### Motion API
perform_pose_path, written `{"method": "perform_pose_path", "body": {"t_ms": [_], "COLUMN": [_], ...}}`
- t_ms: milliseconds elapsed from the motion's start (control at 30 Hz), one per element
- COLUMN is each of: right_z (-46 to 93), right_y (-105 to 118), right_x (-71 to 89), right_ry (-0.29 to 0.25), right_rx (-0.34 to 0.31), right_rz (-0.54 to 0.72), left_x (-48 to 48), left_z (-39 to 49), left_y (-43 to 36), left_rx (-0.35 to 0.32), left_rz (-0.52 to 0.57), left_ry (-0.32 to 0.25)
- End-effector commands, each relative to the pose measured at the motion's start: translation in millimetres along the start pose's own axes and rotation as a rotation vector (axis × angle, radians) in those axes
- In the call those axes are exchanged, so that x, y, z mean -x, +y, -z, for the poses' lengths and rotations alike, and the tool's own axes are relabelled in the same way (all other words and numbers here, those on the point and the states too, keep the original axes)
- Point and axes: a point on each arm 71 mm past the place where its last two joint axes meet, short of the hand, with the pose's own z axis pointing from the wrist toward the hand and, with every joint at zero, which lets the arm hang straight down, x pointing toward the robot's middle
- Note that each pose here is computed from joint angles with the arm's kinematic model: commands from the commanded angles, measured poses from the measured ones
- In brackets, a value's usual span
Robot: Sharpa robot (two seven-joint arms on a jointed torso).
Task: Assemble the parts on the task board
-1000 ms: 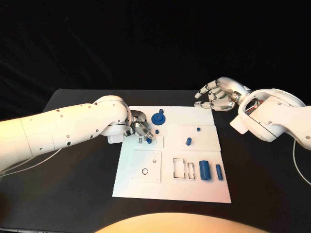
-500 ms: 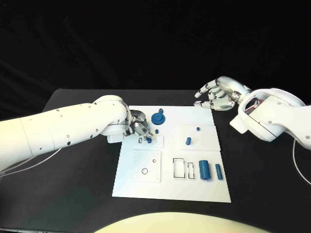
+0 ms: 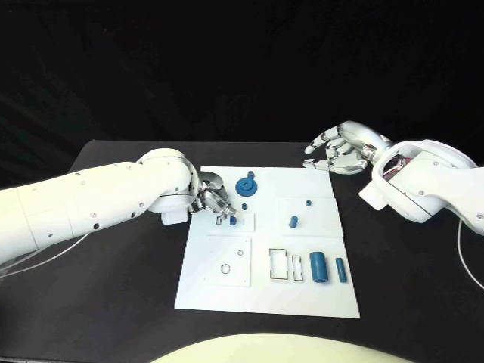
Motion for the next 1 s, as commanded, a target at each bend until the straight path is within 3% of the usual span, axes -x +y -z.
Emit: {"method": "perform_pose_path", "body": {"t_ms": [33,267,500,700,1000], "right_z": [-0.1,-0.8,-1.4,-1.4,-1.2], "right_y": [-0.2,-1.3,-2.4,-3.0,-2.7], "right_x": [0.0,-0.1,0.1,0.2,-0.1], "right_ry": [0.002,0.003,0.004,0.004,0.006], "right_rx": [0.005,0.002,-0.002,-0.004,-0.004], "right_rz": [0.009,0.006,0.006,0.006,0.005], "left_x": [4.8,22.5,50.6,76.4,86.0], "left_z": [4.7,14.8,19.6,16.0,4.9], "left_y": [-1.6,-2.7,5.0,15.4,17.6], "left_rx": [-0.009,-0.025,-0.018,0.01,0.051], "left_rz": [0.008,0.047,0.118,0.156,0.12], "left_ry": [-0.014,-0.049,-0.091,-0.137,-0.15]}}
